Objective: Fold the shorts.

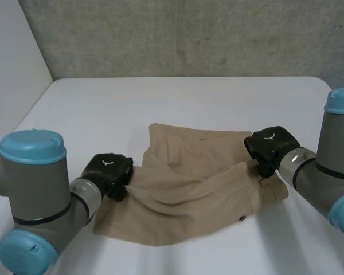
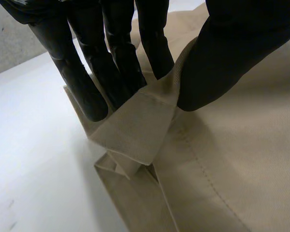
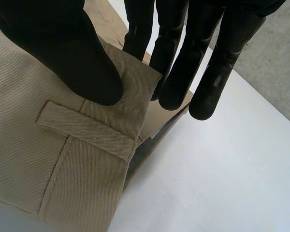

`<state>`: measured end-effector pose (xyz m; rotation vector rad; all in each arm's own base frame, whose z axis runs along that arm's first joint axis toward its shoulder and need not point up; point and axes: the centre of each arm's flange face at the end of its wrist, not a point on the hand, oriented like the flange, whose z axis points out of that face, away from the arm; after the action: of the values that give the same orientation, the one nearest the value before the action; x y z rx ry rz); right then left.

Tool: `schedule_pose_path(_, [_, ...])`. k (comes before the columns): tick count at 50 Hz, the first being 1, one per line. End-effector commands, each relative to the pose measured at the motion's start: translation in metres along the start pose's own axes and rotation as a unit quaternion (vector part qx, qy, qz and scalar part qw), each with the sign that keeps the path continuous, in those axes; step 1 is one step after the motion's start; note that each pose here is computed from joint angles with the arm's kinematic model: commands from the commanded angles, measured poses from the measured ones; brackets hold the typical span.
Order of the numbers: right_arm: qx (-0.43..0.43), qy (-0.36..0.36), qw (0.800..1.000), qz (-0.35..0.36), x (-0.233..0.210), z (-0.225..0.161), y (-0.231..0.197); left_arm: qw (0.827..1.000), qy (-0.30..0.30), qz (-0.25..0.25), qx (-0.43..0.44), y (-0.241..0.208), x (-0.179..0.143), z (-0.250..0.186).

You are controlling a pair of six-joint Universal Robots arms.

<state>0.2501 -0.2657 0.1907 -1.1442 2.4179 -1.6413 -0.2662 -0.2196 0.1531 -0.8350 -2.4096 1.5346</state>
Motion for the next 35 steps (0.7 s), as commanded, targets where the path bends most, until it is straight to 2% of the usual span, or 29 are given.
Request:
schedule_pose_path(1, [0.008,0.004,1.0,-0.016,0.002,-0.002,-0.006,0.999,0.005,0.005,0.031,-0.018,0.003,-0.005])
schedule_pose_path(6, [0.03,0.008,0.998,-0.059,0.0,-0.003,-0.02,0.995,-0.007,0.006,0.095,-0.057,-0.005,-0.01])
schedule_pose_path(9, [0.078,0.027,0.994,-0.077,0.007,-0.002,-0.047,0.99,-0.029,0.002,0.139,-0.088,-0.021,-0.002])
schedule_pose_path(11, [0.119,0.049,0.989,-0.07,0.016,-0.001,-0.069,0.985,-0.043,0.002,0.166,-0.108,-0.032,0.005])
schedule_pose_path(13, [0.212,0.09,0.972,-0.043,0.034,-0.002,-0.112,0.975,-0.066,0.002,0.211,-0.141,-0.049,0.016])
schedule_pose_path(14, [0.28,0.116,0.953,-0.021,0.047,-0.007,-0.141,0.964,-0.081,0.003,0.251,-0.169,-0.06,0.017])
schedule_pose_path(17, [0.374,0.146,0.916,0.008,0.066,-0.021,-0.18,0.941,-0.104,0.005,0.321,-0.213,-0.075,0.008])
schedule_pose_path(18, [0.429,0.162,0.889,0.019,0.077,-0.034,-0.203,0.923,-0.111,0.004,0.369,-0.24,-0.08,-0.005])
schedule_pose_path(21, [0.486,0.178,0.855,0.028,0.088,-0.05,-0.225,0.891,-0.125,0.005,0.437,-0.274,-0.086,-0.025])
schedule_pose_path(22, [0.509,0.189,0.84,0.027,0.093,-0.058,-0.234,0.873,-0.131,0.006,0.47,-0.289,-0.087,-0.038])
schedule_pose_path(26, [0.525,0.194,0.828,0.026,0.095,-0.066,-0.241,0.843,-0.143,0.005,0.519,-0.306,-0.09,-0.066])
schedule_pose_path(29, [0.52,0.193,0.832,0.026,0.095,-0.069,-0.239,0.846,-0.147,0.002,0.513,-0.3,-0.088,-0.071])
schedule_pose_path(33, [0.473,0.174,0.863,0.027,0.087,-0.061,-0.221,0.882,-0.13,0.002,0.453,-0.261,-0.077,-0.054])
schedule_pose_path(34, [0.443,0.161,0.882,0.028,0.082,-0.053,-0.208,0.896,-0.125,0.0,0.426,-0.242,-0.073,-0.049])
schedule_pose_path(35, [0.427,0.152,0.891,0.027,0.078,-0.049,-0.201,0.903,-0.123,0.0,0.412,-0.232,-0.071,-0.048])
